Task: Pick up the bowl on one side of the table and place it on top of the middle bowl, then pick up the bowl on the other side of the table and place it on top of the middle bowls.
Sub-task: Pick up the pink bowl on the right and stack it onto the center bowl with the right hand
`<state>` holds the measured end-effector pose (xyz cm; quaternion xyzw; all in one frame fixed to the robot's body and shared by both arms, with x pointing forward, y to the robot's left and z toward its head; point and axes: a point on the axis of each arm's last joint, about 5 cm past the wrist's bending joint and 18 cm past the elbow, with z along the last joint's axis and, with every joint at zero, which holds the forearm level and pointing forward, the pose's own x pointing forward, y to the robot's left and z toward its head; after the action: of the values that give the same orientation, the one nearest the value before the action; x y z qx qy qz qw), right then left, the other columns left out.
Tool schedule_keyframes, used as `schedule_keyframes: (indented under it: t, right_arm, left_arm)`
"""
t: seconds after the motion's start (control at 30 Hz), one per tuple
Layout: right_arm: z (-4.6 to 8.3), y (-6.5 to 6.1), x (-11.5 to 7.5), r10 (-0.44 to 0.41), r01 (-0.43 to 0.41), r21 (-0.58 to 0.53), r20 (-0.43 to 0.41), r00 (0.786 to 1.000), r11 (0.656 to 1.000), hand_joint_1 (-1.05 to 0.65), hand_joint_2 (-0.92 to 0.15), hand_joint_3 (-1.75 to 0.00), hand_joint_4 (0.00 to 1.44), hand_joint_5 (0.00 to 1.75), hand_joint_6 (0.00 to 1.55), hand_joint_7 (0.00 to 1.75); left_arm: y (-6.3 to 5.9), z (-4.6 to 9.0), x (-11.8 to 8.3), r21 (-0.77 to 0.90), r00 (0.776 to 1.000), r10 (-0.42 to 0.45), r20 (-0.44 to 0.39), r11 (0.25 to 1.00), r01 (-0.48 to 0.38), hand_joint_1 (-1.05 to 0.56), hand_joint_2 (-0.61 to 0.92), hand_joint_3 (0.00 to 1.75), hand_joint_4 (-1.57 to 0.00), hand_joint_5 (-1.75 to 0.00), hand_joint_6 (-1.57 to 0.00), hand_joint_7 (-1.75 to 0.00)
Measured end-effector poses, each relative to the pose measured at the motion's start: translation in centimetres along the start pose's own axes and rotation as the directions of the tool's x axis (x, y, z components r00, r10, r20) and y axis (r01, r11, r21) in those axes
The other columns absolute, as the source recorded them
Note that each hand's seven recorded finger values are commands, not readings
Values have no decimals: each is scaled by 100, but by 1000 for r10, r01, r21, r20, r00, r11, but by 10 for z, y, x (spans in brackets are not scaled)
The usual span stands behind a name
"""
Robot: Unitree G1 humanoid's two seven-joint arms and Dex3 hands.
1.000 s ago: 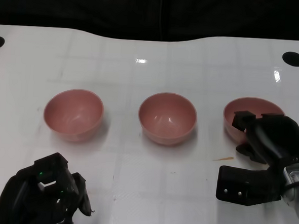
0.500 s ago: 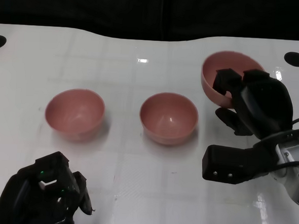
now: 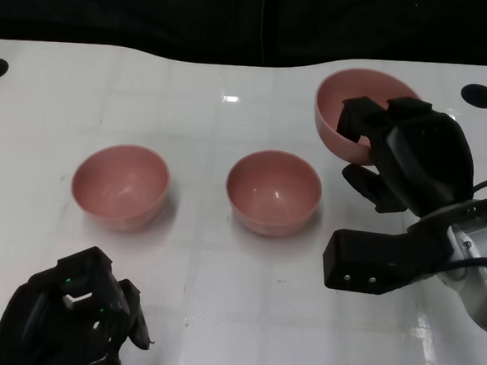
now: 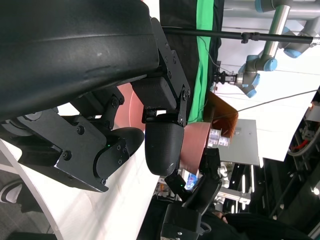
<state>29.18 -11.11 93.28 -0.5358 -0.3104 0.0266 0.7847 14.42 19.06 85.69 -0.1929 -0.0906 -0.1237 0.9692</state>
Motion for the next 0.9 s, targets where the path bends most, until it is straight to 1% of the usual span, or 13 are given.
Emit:
schedule_keyframes:
  t: [0.07,0.17,0.27,0.4,0.5,0.53,0.57,0.7,0.73,0.8,0.83,0.9]
  right_arm:
    - [7,-3,4,-25,25,11,28,999,1000,-25,-32,-137,99,175,77,171]
    - [14,-5,7,-49,48,16,58,997,999,-24,-31,-139,99,175,79,169]
    - [16,-6,8,-48,47,16,68,997,999,-25,-32,-140,99,175,78,170]
    - [20,-7,11,-29,28,25,79,996,999,-25,-31,-140,98,175,76,173]
    - [24,-9,16,-43,40,35,98,994,999,-24,-30,-140,98,175,76,173]
    - [25,-9,17,-46,42,40,103,994,998,-27,-32,-134,96,175,78,165]
    - [26,-8,18,-45,40,48,111,993,998,-25,-32,-137,98,175,79,166]
    - [31,-3,23,-6,-6,78,155,988,997,-25,-32,-138,97,175,77,168]
    - [33,-2,24,3,-18,89,167,986,996,-23,-32,-136,97,175,77,166]
    - [36,1,26,25,-45,101,193,981,994,-23,-35,-128,96,175,75,169]
    - [37,4,27,38,-60,105,205,978,993,-23,-36,-123,95,175,73,172]
    - [39,8,27,59,-84,109,219,974,990,-24,-36,-120,95,175,72,174]
  left_arm:
    - [0,-1,1,-1,1000,1,-3,1000,-1,-6,59,102,-96,-156,-93,-140]
    - [1,-2,1,9,1000,2,-6,1000,-1,-7,59,100,-97,-155,-94,-140]
    - [1,-3,0,9,1000,5,-8,1000,-5,-7,59,103,-97,-155,-94,-140]
    - [1,-3,0,8,1000,6,-8,1000,-6,-7,60,103,-96,-155,-94,-140]
    - [1,-3,0,7,1000,6,-8,1000,-6,-6,60,104,-96,-156,-94,-141]
    - [1,-3,0,8,1000,6,-7,1000,-6,-6,59,105,-96,-156,-93,-142]
    - [1,-3,0,10,1000,6,-7,1000,-6,-6,59,105,-95,-157,-93,-142]
    - [0,-2,0,31,1000,2,-4,1000,-2,-6,60,104,-94,-158,-92,-142]
    - [1,-3,0,32,1000,4,-5,999,-4,-7,60,102,-94,-158,-92,-142]
    - [1,-3,-1,35,1000,5,-3,999,-5,-8,63,96,-94,-158,-92,-141]
    - [1,-3,0,35,1000,5,-1,999,-5,-8,63,95,-94,-157,-92,-140]
    - [1,-4,-1,34,1000,5,-1,999,-5,-8,64,94,-94,-158,-93,-140]
